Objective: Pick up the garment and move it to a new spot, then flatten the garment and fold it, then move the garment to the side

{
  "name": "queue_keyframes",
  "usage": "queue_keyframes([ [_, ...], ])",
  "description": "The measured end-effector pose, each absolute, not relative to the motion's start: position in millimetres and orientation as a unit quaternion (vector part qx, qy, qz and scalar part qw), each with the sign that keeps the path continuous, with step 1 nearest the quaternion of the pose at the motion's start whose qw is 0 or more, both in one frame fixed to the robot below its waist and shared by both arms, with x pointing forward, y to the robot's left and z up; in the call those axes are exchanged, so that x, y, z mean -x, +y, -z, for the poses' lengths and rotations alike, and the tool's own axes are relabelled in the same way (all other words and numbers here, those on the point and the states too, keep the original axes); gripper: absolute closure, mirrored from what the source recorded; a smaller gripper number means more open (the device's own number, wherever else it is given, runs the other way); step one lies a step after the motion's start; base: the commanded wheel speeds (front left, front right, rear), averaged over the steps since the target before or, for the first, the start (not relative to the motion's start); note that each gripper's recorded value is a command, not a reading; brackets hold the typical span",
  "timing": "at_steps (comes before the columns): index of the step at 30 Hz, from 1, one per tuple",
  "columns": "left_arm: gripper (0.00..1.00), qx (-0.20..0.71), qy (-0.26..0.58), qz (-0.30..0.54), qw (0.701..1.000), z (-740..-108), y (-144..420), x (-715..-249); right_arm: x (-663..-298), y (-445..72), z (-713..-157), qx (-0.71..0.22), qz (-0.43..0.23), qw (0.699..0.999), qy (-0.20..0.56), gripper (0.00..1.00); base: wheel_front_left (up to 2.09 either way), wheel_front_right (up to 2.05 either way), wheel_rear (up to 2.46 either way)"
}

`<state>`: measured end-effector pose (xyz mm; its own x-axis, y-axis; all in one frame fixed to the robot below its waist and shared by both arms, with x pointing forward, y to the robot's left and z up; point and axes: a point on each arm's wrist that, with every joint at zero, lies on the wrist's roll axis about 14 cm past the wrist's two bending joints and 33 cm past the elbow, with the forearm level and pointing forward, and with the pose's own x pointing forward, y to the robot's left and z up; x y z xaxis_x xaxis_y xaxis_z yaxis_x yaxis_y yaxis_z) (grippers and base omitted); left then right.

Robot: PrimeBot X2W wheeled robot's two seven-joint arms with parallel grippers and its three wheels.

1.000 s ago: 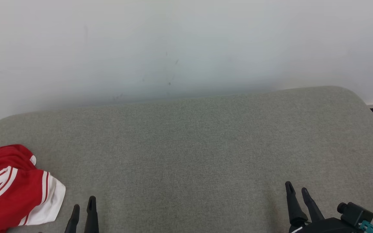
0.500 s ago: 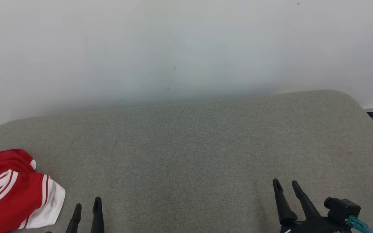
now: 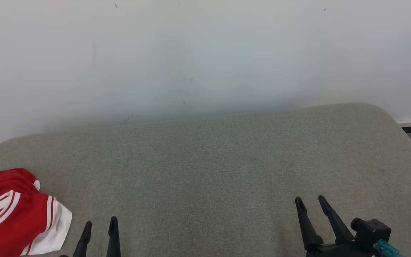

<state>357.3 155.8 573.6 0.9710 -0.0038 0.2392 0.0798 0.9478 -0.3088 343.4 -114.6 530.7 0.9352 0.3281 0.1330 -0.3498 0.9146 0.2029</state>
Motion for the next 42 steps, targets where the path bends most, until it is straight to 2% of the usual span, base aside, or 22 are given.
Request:
queue_keyframes([
  [24,0.00,0.038,-0.158,0.019,0.986,-586.0,146.2,-348.7,-333.6,-105.7,-541.3,-0.016,-0.191,0.978,-0.085,0.00,0.00,0.00,0.00],
  [42,0.00,0.028,-0.148,0.021,0.988,-575.8,147.2,-343.2,-328.1,-101.0,-543.1,0.003,-0.198,0.976,-0.093,0.00,0.00,0.00,0.00],
])
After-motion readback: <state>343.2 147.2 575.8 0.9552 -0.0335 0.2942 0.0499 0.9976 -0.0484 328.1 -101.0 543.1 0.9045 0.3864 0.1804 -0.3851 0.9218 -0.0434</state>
